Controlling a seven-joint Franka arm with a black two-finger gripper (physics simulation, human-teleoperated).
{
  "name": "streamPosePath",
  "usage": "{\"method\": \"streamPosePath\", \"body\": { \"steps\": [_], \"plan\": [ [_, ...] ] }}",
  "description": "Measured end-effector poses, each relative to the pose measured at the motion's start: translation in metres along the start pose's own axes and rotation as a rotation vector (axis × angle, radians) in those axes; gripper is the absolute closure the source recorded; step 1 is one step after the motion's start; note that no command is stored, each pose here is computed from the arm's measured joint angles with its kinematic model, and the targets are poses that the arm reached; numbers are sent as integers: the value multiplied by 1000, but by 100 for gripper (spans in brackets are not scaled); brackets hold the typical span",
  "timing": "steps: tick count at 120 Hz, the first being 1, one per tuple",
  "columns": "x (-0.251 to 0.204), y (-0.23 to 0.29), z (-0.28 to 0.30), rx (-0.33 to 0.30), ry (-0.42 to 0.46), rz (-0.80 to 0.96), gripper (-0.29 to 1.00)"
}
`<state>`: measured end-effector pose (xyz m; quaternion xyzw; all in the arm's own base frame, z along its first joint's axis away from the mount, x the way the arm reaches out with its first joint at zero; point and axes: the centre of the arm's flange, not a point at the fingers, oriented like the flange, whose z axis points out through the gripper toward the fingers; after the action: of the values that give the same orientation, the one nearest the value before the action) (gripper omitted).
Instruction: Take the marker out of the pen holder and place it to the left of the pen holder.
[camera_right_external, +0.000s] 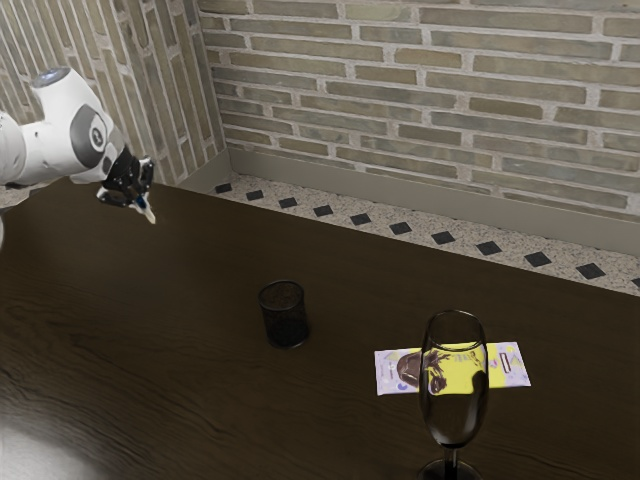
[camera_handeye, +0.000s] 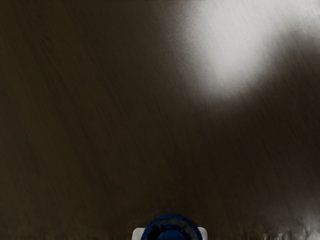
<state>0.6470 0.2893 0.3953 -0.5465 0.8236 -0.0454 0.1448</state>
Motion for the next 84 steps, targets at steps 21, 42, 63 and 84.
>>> {"method": "streamPosePath", "body": {
  "steps": [21,42,63,84],
  "plan": [
    [21,1,26,-229,-219,121,79],
    [30,3,44,-283,-337,45,79],
    [37,5,60,-281,-387,-89,79],
    [40,9,73,-272,-410,-223,74]
  ]
}}
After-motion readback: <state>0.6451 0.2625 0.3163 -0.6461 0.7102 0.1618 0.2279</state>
